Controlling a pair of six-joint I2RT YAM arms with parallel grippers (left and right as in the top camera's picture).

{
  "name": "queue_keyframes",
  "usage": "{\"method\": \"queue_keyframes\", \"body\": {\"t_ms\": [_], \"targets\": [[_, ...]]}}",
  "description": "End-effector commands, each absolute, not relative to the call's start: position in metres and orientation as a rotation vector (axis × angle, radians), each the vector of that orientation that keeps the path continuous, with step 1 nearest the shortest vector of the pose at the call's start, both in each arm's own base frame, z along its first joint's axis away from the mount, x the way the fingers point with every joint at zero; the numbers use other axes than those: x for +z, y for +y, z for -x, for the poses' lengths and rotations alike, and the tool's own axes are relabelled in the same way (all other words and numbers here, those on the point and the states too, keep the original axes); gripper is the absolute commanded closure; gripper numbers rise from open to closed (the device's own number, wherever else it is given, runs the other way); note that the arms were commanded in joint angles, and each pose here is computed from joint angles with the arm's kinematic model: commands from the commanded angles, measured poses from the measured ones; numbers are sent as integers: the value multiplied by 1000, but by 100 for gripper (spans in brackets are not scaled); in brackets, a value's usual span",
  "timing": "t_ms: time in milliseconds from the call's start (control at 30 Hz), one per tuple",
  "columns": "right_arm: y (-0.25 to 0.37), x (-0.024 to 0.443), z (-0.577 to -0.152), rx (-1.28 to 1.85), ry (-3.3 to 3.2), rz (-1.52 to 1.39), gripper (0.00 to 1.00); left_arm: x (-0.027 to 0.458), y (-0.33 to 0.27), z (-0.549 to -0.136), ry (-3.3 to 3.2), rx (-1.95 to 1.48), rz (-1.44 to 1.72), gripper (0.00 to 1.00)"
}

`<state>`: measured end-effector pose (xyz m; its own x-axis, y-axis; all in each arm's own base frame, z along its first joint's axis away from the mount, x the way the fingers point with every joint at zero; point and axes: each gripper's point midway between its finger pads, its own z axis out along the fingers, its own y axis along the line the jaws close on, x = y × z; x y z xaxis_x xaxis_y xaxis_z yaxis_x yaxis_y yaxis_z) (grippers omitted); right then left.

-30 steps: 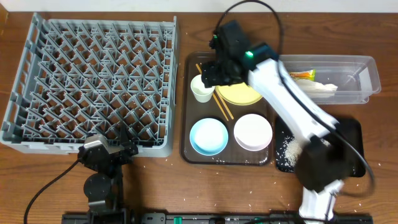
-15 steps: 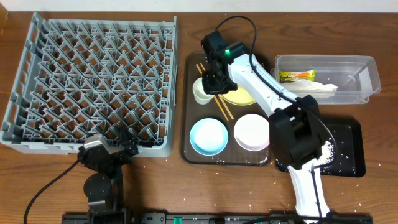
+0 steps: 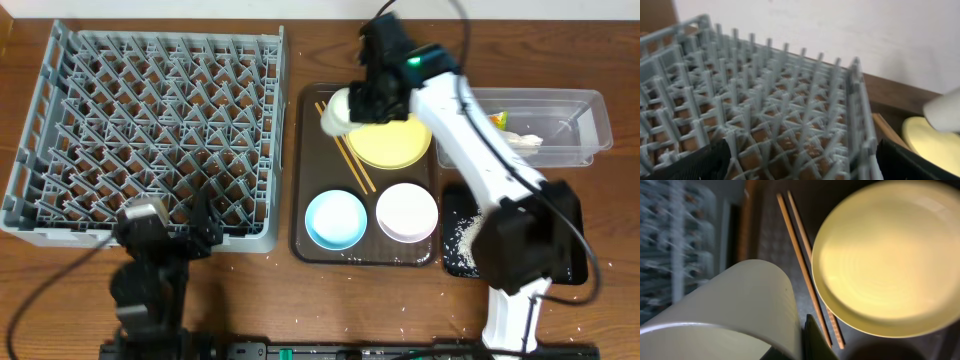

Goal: Sort waste into correct bins and load items into the dishwasher
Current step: 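Grasp the white paper cup with right gripper and lift it, then hand the paper cup from right gripper to left gripper over the rack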

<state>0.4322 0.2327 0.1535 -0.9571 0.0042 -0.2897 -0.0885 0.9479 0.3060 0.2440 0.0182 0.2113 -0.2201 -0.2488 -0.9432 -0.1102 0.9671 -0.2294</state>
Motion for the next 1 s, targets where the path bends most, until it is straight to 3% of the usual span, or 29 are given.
{"method": "queue_keyframes", "body": {"t_ms": [0, 133, 333, 400, 533, 633, 967], "targets": [[224, 202, -435, 528, 2706, 76, 99, 245, -4, -262, 1879, -272, 194, 7], [227, 221, -431, 616, 2670, 88, 99, 260, -26, -288, 2036, -459, 183, 7], [240, 228, -427, 796, 2663, 119, 99, 269, -84, -324, 2144, -1009, 122, 7], [253, 227, -426, 904, 2656, 154, 99, 260, -101, -330, 2202, -1343, 356, 7], [279, 229, -418, 1145, 2630, 248, 99, 239, -112, -332, 2289, -1644, 735, 7], [306, 234, -406, 1453, 2536, 414, 99, 236, -126, -324, 2332, -1904, 827, 7], [331, 202, -373, 1894, 2415, 569, 99, 226, -128, -326, 2348, -1941, 718, 7]]}}
